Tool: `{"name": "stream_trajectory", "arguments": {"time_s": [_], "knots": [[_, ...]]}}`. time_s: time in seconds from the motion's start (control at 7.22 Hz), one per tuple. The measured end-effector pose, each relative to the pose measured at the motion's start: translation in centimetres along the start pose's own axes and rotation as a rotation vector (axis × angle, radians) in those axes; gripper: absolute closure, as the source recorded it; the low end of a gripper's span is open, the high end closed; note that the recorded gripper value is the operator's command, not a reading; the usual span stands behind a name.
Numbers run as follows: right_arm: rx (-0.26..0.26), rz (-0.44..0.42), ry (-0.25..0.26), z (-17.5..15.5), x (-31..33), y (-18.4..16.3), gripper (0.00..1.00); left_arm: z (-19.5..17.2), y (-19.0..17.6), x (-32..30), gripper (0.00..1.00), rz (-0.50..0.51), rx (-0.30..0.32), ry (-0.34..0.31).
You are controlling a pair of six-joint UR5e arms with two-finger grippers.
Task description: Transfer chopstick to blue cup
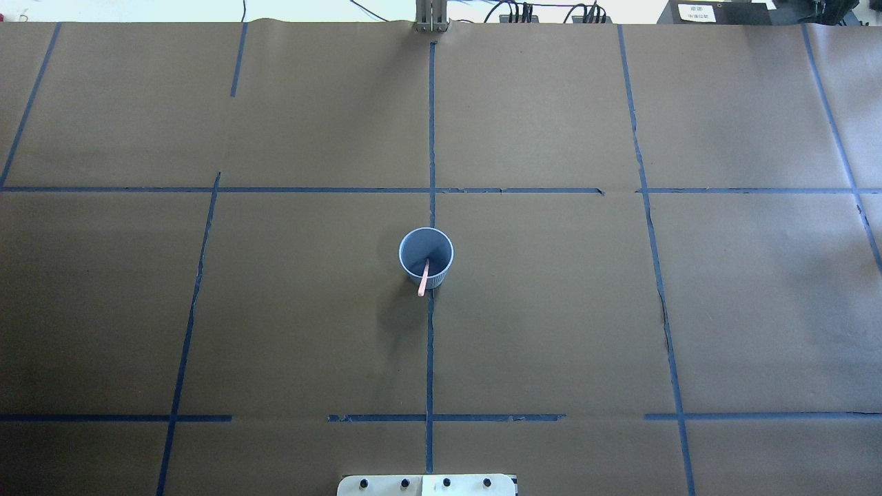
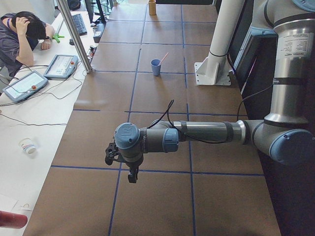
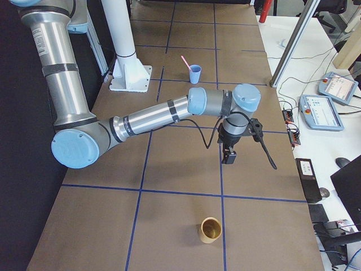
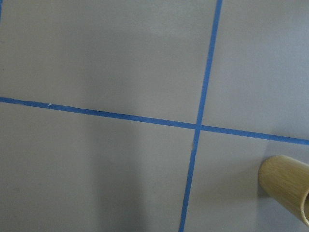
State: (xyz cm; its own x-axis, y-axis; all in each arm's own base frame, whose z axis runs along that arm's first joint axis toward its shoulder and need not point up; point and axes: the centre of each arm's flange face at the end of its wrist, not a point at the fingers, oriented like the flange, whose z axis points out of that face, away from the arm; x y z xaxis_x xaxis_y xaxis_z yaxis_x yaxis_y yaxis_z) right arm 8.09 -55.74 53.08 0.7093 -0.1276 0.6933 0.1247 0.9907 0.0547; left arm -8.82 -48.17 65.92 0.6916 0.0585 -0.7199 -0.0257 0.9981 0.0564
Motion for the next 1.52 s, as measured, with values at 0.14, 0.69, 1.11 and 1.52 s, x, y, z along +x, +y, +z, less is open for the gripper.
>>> {"name": "stream_trajectory", "arguments": {"time_s": [0.14,0.69,1.11,1.52], "knots": [[0.004,0.020,-0.016,-0.2,2.1,0.6,0.00,-0.2,0.0,0.2,0.00,0.003,0.004,0.000],[0.055,0.045,-0.013,7.4,9.2,6.8,0.00,-0.2,-0.1,0.3,0.00,0.004,0.005,-0.001],[0.115,0.189,-0.020,7.5,8.5,9.1,0.00,-0.2,-0.1,0.3,0.00,0.003,0.004,-0.001],[0.111,0.205,-0.013,7.8,8.8,9.3,0.00,-0.2,-0.1,0.3,0.00,0.003,0.003,0.000]]}}
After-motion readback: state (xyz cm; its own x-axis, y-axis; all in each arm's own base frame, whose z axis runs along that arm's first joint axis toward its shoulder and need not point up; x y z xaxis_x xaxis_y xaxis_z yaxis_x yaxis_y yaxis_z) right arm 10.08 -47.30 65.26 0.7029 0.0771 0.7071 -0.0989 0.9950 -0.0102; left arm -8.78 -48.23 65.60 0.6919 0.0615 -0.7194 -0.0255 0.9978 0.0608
